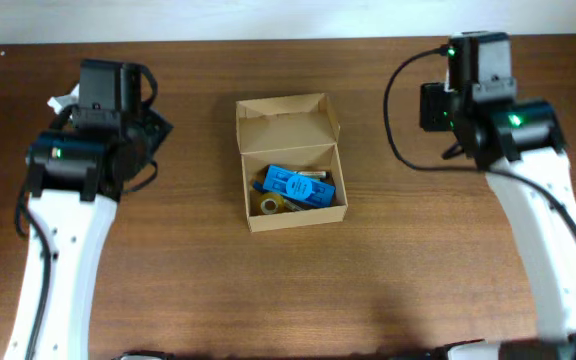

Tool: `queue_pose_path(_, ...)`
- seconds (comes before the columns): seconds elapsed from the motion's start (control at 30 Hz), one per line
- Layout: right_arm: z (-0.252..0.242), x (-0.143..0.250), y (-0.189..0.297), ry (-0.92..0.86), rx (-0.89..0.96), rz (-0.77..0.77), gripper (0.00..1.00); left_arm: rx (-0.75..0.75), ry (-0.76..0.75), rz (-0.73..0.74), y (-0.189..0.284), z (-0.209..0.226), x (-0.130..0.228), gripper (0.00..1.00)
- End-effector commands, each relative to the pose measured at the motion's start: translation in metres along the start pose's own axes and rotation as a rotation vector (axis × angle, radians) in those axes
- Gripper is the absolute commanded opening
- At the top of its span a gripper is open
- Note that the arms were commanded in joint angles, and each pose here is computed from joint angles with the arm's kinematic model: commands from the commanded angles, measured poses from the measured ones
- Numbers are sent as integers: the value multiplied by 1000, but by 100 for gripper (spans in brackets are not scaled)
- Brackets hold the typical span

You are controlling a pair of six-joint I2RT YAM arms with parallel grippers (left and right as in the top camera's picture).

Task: Pack container
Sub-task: 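Raise both grippers to the box lid's back edge and grip it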

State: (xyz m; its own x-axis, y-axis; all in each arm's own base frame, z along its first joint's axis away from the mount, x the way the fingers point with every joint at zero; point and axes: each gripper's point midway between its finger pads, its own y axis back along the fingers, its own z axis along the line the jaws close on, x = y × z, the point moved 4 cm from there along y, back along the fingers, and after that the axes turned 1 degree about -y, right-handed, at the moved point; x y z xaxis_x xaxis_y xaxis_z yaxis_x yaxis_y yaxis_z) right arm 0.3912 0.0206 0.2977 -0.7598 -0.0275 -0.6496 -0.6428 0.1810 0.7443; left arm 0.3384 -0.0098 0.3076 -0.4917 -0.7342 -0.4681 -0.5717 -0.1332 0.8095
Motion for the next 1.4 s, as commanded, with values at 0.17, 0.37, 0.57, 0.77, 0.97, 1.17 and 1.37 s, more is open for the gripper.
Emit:
queue_pose_path(0.17,37,16,-85,-103,-308,192,3,33,57,222,-100,-22,6,2)
queue_pose_path(0.37,65,41,-124,-209,-446,346,3,149,84,428,-170,-46,33,2)
queue_pose_path(0.57,86,69,-160,-298,-517,488,3,163,110,608,-216,-45,67,2)
queue_pose_path(0.77,108,84,-182,-381,-624,568,3,161,170,765,-247,-40,98,2)
queue_pose_path(0.97,127,77,-184,-403,-684,547,3,147,206,852,-265,-39,121,2)
queue_pose_path(1.17,157,68,-179,-358,-739,493,3,200,210,898,-269,-54,138,2)
queue_pose_path(1.37,180,80,-191,-349,-780,520,4,248,182,911,-265,-67,145,2)
